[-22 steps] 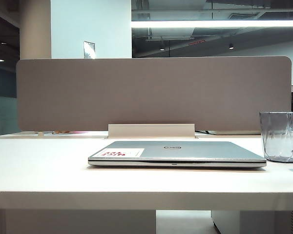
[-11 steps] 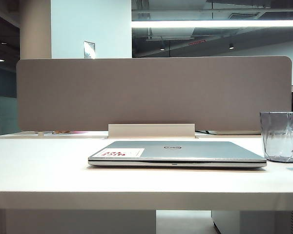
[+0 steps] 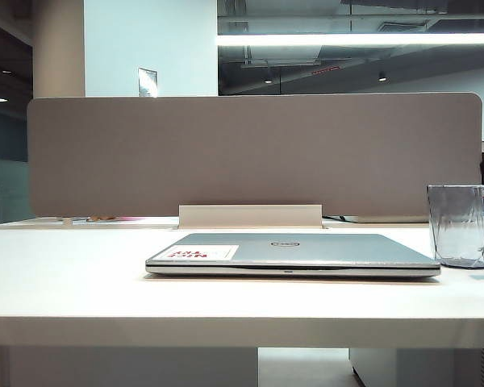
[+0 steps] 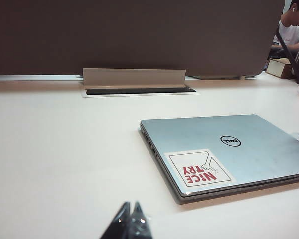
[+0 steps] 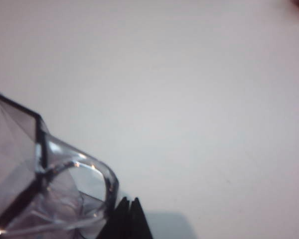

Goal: Pick up the water cup and place it on the right side of the laptop.

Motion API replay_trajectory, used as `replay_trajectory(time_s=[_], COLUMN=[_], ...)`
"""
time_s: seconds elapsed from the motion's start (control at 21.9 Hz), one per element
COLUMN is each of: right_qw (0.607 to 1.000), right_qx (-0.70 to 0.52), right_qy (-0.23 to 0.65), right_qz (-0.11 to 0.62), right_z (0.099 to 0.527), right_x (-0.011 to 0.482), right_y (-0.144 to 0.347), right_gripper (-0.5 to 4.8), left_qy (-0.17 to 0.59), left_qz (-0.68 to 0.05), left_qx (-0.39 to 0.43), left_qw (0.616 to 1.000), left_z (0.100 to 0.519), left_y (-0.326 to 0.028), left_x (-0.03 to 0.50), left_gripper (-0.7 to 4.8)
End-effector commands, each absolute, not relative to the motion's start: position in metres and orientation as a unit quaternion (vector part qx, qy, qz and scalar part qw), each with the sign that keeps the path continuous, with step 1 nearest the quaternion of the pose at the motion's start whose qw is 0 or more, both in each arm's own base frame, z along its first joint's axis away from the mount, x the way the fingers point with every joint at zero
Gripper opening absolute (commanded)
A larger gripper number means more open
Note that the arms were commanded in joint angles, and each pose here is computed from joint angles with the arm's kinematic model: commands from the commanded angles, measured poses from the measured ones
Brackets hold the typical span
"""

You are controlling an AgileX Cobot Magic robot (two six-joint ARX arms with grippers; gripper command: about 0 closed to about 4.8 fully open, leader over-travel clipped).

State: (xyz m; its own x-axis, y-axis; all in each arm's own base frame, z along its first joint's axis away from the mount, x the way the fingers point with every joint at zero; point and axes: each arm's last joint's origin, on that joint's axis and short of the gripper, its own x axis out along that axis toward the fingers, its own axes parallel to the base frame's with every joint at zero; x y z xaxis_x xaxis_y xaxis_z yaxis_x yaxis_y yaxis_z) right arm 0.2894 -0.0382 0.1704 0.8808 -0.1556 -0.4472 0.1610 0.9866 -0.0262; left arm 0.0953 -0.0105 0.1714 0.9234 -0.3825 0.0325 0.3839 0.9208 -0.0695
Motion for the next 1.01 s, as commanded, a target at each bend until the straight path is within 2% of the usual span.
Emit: replay_trajectory(time_s=[0.05, 0.27, 0.73, 1.01], right_qw=[0.971, 0.973, 0.953, 0.968], right_qx=[0.006, 0.005, -0.003, 0.018], right_qy=[0.223, 0.216, 0.285, 0.238], right_qz=[-0.081, -0.082, -0.106, -0.080], right_z=[0.170, 0.170, 0.177, 0.209], right_x=[0.292, 0.294, 0.275, 0.247], right_y=[-0.038, -0.039, -0.038, -0.032], right_gripper=[-0.08, -0.08, -0.08, -0.08], left_qy=[-0.014, -0.015, -0.015, -0.014], left_qz=[-0.200, -0.200, -0.200, -0.200], left_qx=[-0.038, -0.038, -0.037, -0.038], left_qw=[0.979, 0.979, 0.979, 0.979], left_z=[0.174, 0.174, 0.174, 0.174], left_y=[-0.011, -0.011, -0.011, -0.011], left_x=[0.095, 0.095, 0.095, 0.095], left_gripper=[-0.06, -0.06, -0.06, -0.06])
